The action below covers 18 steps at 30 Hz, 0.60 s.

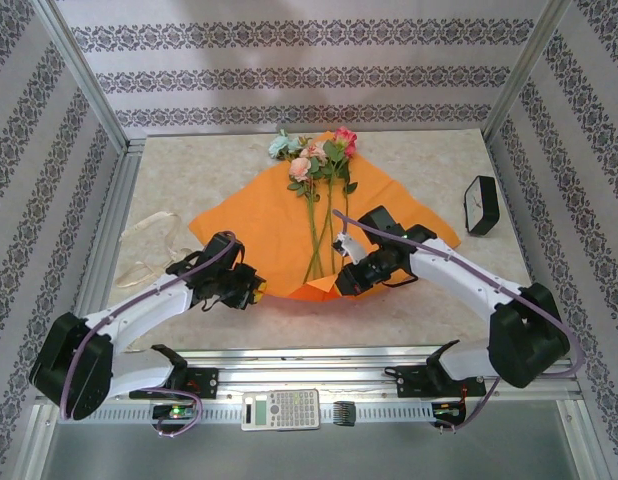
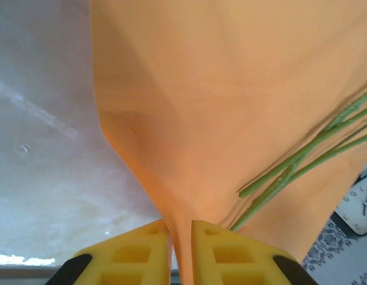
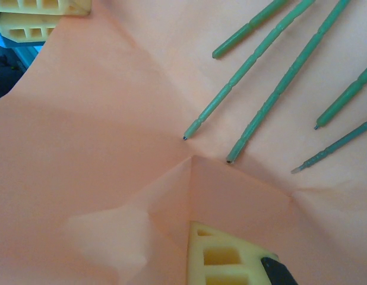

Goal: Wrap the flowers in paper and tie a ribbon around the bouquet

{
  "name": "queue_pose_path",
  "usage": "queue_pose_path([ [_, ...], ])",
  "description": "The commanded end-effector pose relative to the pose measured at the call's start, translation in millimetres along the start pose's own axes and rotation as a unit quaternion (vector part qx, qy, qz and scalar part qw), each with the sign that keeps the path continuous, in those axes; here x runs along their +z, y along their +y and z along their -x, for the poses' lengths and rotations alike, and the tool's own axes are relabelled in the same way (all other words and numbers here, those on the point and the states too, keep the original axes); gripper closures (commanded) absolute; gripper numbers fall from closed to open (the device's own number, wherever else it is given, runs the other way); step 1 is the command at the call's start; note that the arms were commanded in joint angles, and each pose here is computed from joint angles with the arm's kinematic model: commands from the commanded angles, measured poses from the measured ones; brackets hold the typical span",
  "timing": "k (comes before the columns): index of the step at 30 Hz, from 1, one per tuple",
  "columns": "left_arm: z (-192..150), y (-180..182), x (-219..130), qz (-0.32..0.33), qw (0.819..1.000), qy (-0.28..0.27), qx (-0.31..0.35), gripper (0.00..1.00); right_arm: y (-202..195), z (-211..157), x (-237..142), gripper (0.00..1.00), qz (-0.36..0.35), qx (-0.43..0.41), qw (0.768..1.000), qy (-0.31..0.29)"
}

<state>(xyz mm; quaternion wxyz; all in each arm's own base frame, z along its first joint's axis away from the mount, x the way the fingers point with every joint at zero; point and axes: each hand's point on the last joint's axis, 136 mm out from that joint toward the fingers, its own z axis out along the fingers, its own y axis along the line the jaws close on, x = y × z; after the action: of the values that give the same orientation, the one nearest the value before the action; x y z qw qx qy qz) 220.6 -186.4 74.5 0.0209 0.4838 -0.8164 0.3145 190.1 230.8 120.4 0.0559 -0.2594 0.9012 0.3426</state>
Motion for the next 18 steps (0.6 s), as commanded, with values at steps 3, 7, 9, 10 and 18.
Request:
queue_pose_path([
  [3,4,13,16,0.03,0.998,0.0,-0.05,0.92,-8,16,-1,1.0,0.016,0.023,0.999,-0.017],
  [7,10,-1,16,0.034,0.999,-0.022,-0.035,0.95,-24,28,-3,1.0,0.001,0.041,0.999,-0.021],
  [9,14,-4,17,0.036,0.998,-0.03,-0.033,0.95,-37,33,-4,1.0,-0.011,0.055,0.998,-0.027],
  [10,16,-6,20,0.036,0.998,-0.03,-0.033,0.95,-44,35,-4,1.0,-0.018,0.059,0.998,-0.028],
  [18,25,-14,37,0.041,0.998,-0.024,-0.031,1.0,-77,49,3,0.98,-0.059,0.063,0.996,-0.019],
])
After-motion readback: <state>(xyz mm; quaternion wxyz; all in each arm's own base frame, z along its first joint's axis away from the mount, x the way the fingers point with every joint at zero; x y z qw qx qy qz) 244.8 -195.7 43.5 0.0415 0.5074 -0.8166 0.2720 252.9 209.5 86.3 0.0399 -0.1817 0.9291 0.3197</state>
